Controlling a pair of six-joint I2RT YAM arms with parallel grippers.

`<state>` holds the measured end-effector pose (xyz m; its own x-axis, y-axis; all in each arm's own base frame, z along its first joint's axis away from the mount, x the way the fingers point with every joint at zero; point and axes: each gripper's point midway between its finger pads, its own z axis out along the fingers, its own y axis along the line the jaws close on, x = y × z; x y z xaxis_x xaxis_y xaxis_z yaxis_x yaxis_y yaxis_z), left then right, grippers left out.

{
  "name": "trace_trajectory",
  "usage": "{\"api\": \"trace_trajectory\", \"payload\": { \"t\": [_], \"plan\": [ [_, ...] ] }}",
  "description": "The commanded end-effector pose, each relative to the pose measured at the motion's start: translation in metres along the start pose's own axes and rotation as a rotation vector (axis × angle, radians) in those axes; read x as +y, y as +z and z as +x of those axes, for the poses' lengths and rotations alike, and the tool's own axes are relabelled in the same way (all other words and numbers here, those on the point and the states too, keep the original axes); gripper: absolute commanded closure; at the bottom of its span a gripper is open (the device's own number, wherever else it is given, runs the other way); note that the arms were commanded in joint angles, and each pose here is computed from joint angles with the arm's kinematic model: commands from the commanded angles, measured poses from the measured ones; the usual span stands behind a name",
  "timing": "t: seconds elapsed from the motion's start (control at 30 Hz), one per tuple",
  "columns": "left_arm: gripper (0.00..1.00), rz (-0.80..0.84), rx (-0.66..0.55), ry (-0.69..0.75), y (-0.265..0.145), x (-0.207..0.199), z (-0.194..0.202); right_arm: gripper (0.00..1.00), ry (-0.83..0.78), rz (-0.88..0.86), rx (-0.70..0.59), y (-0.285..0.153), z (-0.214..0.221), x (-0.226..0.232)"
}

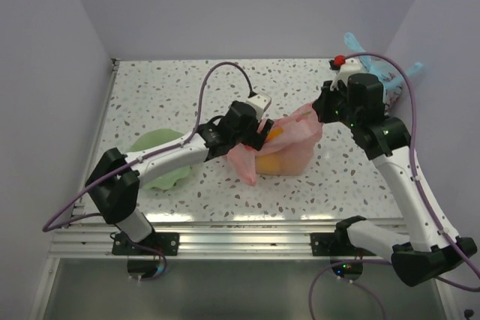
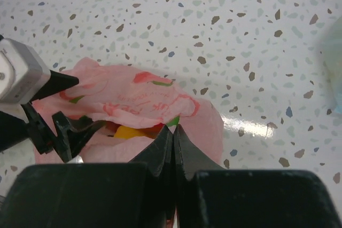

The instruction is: Untie the knot of the plastic bag and take out the fruit

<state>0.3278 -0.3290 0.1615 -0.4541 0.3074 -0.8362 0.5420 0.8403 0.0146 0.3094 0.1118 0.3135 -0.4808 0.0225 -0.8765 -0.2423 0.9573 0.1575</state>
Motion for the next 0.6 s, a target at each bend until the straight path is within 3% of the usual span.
{"api": "trace_trajectory", "payload": {
  "t": [0.0, 0.17, 0.37, 0.4, 0.43, 0.57],
  "plan": [
    [0.11, -0.146, -0.02, -0.077, -0.002, 0.052, -0.001, 1.0, -0.035, 0.06, -0.033, -0.009, -0.006, -0.011],
    [0.13, -0.285, 0.016, -0.169, -0.02, 0.122, 0.016, 1.0, 0.011, 0.315, -0.006, -0.009, 0.008, -0.055],
    [0.22, -0.39, 0.095, -0.205, -0.039, 0.171, 0.044, 1.0, 0.097, 0.407, 0.037, 0.012, 0.019, -0.073],
    [0.26, -0.406, 0.103, -0.219, -0.042, 0.18, 0.047, 1.0, 0.115, 0.429, 0.047, 0.016, 0.021, -0.08],
    [0.38, -0.406, 0.091, -0.227, -0.047, 0.183, 0.043, 1.0, 0.126, 0.444, 0.066, 0.023, 0.024, -0.084],
    [0.59, -0.305, 0.048, -0.252, -0.053, 0.176, 0.026, 1.0, 0.235, 0.486, 0.088, 0.045, 0.03, -0.107]
  ]
}}
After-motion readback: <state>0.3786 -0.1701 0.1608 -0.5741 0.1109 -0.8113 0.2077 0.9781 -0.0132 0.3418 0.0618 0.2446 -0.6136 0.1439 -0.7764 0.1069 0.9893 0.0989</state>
